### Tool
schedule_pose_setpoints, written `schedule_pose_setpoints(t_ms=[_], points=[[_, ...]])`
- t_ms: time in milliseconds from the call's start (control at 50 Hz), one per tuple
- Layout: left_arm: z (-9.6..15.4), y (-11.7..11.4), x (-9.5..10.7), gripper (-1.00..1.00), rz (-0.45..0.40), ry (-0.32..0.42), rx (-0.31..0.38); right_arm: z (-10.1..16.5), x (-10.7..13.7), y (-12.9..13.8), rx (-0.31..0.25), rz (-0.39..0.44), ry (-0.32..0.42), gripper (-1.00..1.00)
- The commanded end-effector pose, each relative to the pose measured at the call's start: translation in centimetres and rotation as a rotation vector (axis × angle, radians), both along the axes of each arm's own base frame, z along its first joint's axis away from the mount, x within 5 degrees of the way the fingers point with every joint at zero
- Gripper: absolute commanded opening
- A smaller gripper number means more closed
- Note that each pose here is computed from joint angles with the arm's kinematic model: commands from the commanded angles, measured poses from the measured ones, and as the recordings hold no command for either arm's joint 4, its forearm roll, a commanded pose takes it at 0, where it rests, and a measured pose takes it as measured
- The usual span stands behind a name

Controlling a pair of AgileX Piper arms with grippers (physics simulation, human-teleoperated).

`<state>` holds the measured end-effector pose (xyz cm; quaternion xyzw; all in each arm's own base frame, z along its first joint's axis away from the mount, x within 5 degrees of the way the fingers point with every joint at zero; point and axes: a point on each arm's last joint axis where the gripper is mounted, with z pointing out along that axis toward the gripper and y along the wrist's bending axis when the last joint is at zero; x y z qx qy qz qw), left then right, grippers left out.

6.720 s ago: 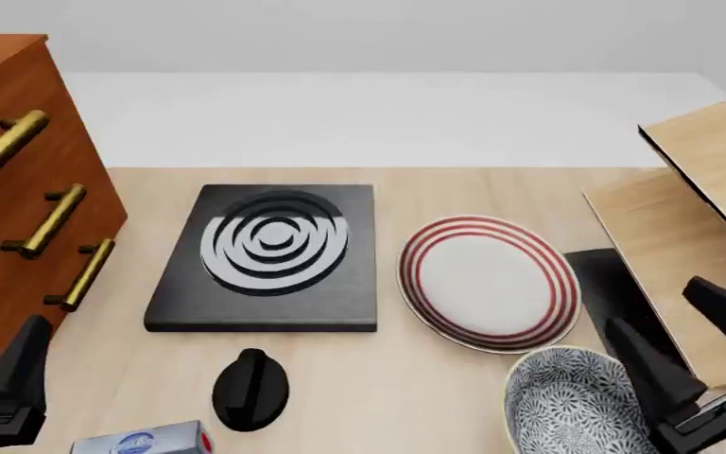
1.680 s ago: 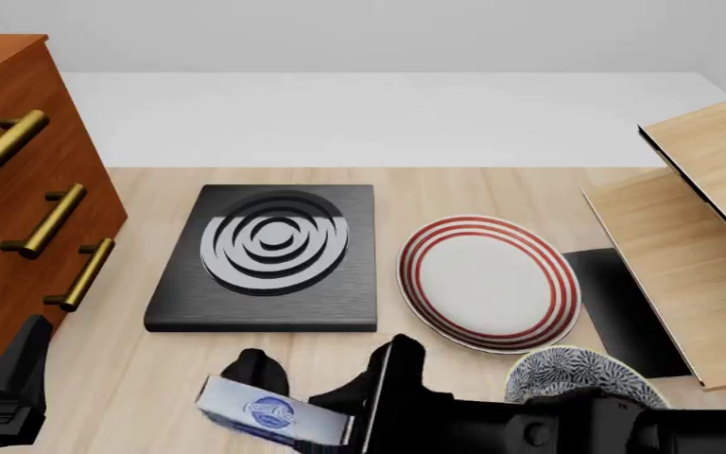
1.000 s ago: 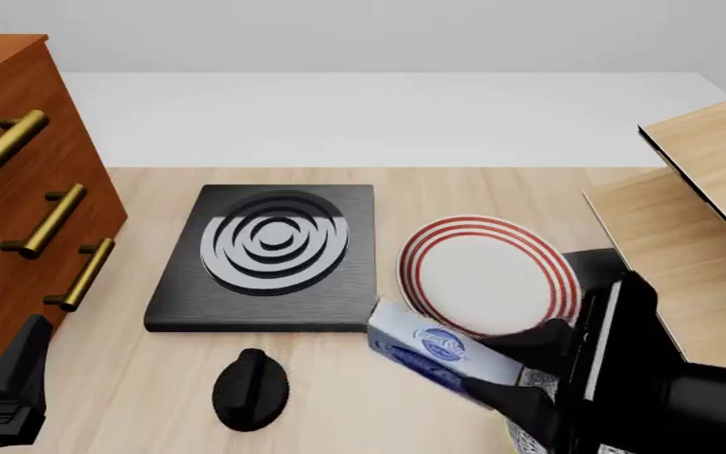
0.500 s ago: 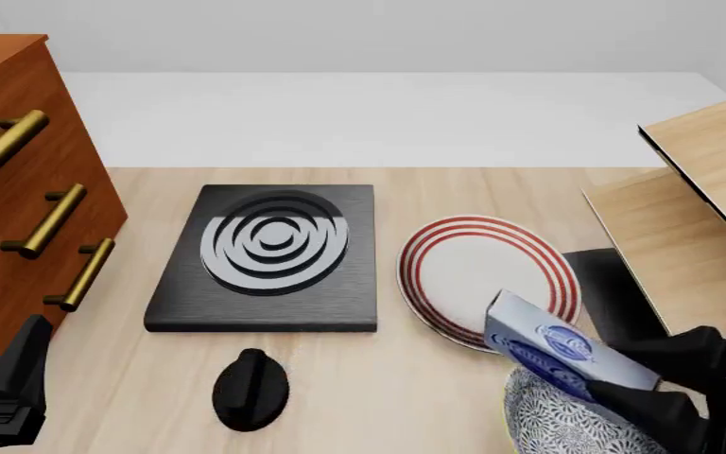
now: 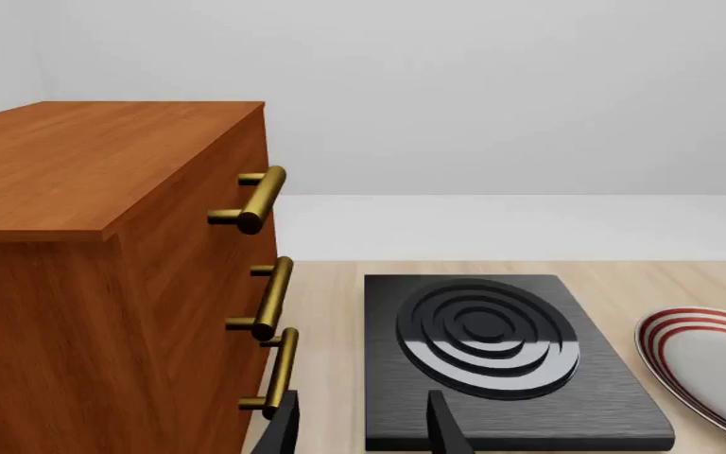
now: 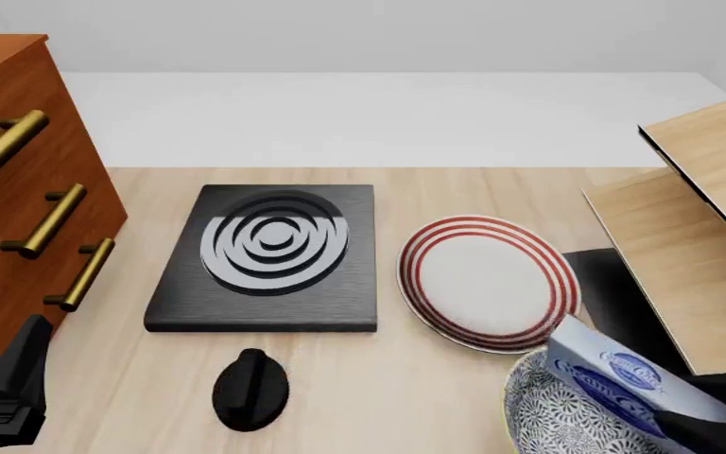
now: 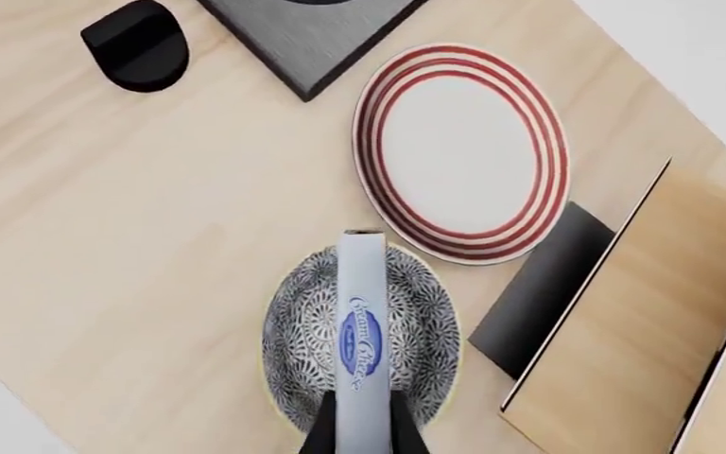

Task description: Pick up the cream cheese and put it in the bowl.

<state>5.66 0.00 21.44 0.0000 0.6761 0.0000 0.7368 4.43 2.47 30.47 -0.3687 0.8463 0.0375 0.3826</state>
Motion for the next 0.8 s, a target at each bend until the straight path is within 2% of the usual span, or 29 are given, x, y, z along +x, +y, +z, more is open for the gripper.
schedule_pose_setpoints(t_ms=[20, 240, 460, 800], points=[[0.0, 0.0, 0.0, 1.0, 0.0, 0.0, 0.0, 0.3, -1.2, -0.8, -0.009, -0.056, 0.036, -1.0], [0.0, 0.0, 0.0, 1.0, 0.0, 0.0, 0.0, -0.9, -1.4, -1.1, -0.015, -0.101, 0.074, -1.0], [0.0, 0.0, 0.0, 1.0, 0.0, 0.0, 0.0, -1.4, -1.5, -1.1, -0.009, -0.108, 0.085, -1.0], [0.0, 0.0, 0.0, 1.0, 0.0, 0.0, 0.0, -3.7, -1.5, -1.1, 0.006, -0.132, 0.12, -1.0]])
